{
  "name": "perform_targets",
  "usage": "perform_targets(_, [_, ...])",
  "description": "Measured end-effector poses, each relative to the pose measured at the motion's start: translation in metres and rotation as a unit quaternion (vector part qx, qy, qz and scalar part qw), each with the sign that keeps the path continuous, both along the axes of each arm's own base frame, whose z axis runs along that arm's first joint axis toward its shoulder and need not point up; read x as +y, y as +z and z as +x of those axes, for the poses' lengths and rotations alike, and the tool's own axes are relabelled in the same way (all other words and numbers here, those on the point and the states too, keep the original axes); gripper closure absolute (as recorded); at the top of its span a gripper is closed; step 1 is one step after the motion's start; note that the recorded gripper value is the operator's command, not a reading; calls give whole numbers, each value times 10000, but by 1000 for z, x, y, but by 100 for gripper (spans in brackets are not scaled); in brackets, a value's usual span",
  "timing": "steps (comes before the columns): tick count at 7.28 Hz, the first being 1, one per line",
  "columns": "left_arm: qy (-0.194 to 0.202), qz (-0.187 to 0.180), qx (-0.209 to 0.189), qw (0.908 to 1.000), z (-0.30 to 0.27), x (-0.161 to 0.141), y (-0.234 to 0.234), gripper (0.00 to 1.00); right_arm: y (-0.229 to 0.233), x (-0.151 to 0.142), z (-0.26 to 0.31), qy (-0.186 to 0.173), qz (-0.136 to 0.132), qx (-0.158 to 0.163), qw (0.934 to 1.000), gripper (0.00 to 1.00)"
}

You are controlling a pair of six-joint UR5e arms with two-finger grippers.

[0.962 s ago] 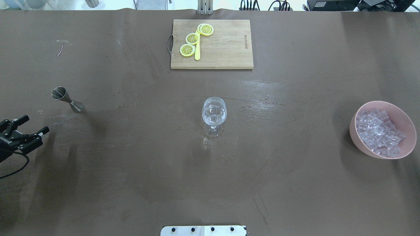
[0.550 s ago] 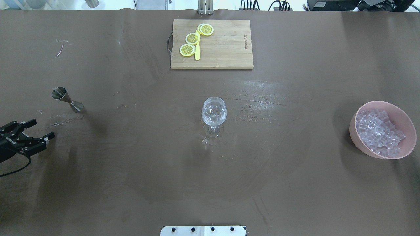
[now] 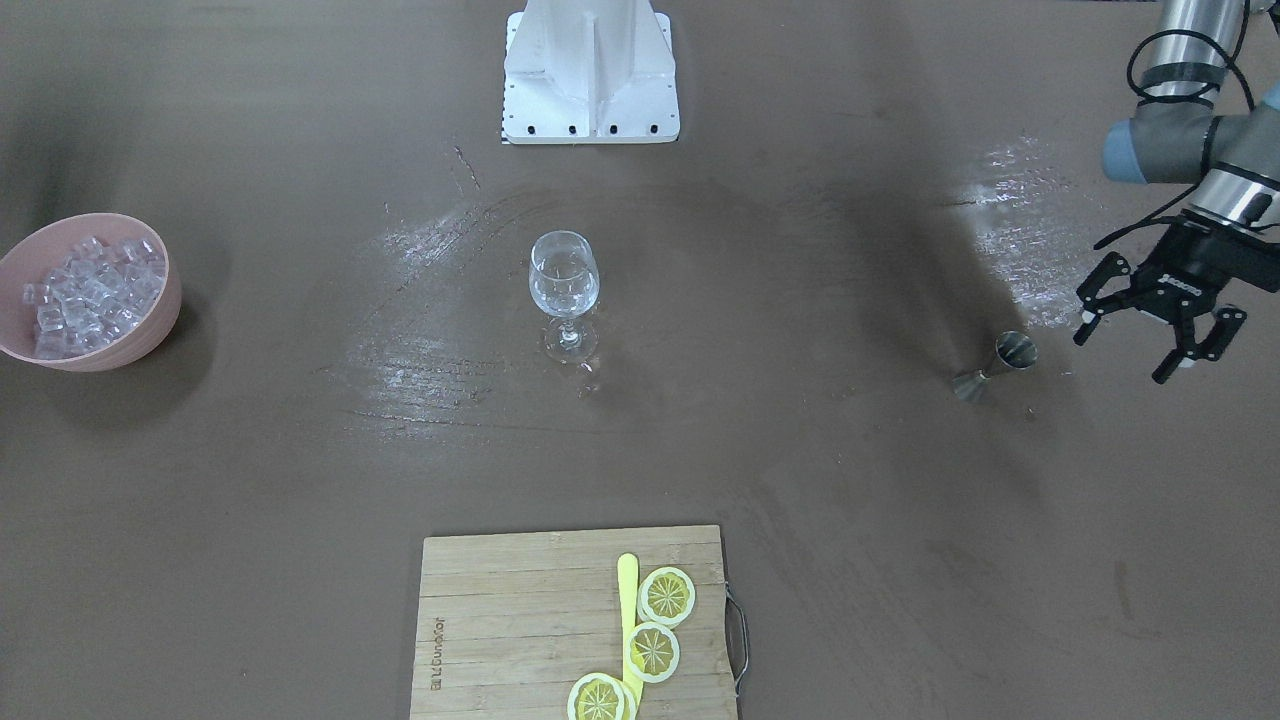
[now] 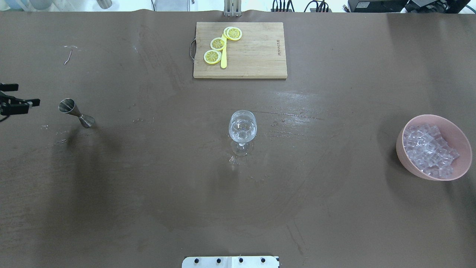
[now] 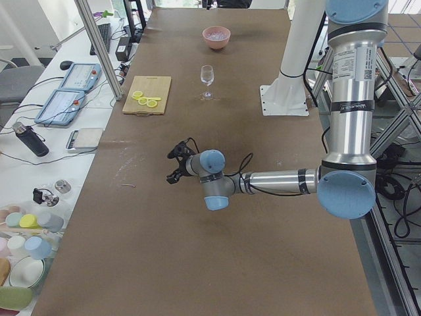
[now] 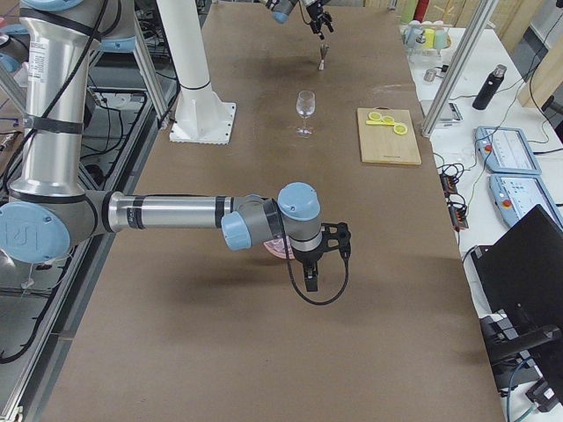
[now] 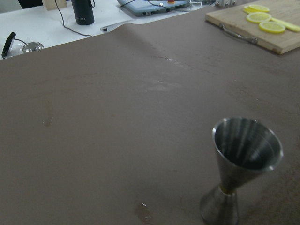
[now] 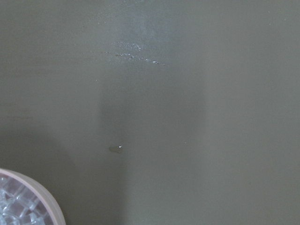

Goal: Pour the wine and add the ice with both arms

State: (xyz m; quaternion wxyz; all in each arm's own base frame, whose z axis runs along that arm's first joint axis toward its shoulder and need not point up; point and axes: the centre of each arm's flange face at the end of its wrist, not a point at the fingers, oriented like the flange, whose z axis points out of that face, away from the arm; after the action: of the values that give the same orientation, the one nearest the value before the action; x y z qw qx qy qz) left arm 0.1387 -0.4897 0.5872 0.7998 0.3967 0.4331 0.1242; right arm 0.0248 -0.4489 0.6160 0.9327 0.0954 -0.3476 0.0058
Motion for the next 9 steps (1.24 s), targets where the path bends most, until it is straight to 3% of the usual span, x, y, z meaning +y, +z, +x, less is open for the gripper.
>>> perform_targets(2, [267, -324, -451, 9981, -63, -35, -16, 2, 0, 0, 0, -4, 10, 0, 10000, 0])
perform_targets(4, [547, -680, -1213, 9888, -101, -53, -47, 2, 0, 0, 0, -5, 12, 0, 10000, 0])
perform_targets(5, [736, -982, -1548, 9803, -119, -63, -61, 2, 0, 0, 0, -6, 11, 2, 10000, 0])
perform_targets(7, [1015, -2185, -1870, 9523, -152, -80, -68, 2, 1, 0, 0, -10, 10, 7, 10000, 0])
perform_targets(9, [1166, -3051, -1852, 9268, -162, -58, -24, 2, -1, -1, -1, -13, 26, 2, 10000, 0])
